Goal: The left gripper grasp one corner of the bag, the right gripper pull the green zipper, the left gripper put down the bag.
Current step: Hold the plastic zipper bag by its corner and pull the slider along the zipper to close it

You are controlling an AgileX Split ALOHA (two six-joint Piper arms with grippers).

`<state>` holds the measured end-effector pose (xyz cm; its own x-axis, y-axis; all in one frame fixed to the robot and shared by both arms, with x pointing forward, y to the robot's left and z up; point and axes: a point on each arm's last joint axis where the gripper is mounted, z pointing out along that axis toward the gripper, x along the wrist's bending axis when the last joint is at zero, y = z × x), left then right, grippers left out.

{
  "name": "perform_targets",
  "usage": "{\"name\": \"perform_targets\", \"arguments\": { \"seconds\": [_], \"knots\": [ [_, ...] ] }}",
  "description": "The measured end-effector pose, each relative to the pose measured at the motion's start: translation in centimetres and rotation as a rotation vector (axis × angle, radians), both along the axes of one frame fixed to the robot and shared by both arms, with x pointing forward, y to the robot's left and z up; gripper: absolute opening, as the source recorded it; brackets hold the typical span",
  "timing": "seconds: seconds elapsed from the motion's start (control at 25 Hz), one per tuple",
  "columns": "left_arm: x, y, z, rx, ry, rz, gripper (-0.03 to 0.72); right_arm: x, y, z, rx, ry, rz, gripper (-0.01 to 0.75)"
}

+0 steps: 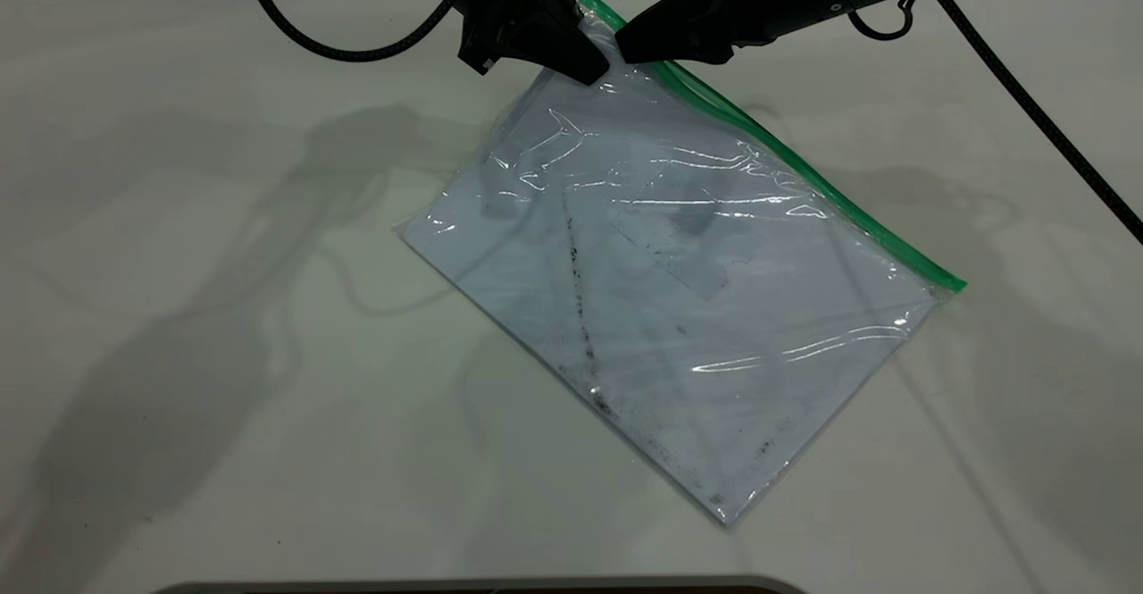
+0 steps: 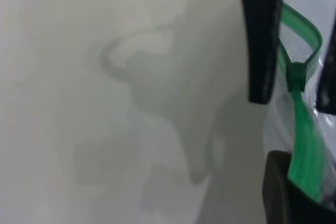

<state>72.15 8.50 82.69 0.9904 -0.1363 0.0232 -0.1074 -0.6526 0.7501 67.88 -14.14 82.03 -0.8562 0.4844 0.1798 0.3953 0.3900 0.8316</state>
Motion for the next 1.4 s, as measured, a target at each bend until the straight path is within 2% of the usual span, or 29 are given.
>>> {"name": "perform_targets", "arguments": {
  "seconds": [0.08, 0.12, 0.44, 0.68, 0.88, 1.4],
  "knots": [
    [0.0, 0.0, 0.0, 0.001, -0.002, 0.003, 0.053, 0.0, 0.0, 0.0, -0.004, -0.009, 0.006, 0.052],
    [0.1, 0.0, 0.0, 0.000, -0.004, 0.005, 0.053, 0.0, 0.0, 0.0, -0.007, -0.015, 0.010, 0.037],
    [0.3, 0.0, -0.2, -0.018, -0.006, 0.034, 0.053, 0.2, -0.2, -0.4, -0.035, -0.014, -0.015, 0.036],
    [0.9, 1.3, -0.2, -0.064, 0.012, 0.078, 0.053, 0.3, -0.2, -0.7, -0.043, -0.012, -0.018, 0.036],
    [1.2, 1.8, -0.1, -0.088, 0.020, 0.099, 0.053, 0.5, -0.7, -1.0, -0.089, -0.022, -0.027, 0.036],
    [2.2, 2.8, 0.4, -0.207, -0.007, 0.160, 0.053, 0.8, -4.9, -4.5, -0.193, 0.023, -0.065, 0.036]
  ]
}}
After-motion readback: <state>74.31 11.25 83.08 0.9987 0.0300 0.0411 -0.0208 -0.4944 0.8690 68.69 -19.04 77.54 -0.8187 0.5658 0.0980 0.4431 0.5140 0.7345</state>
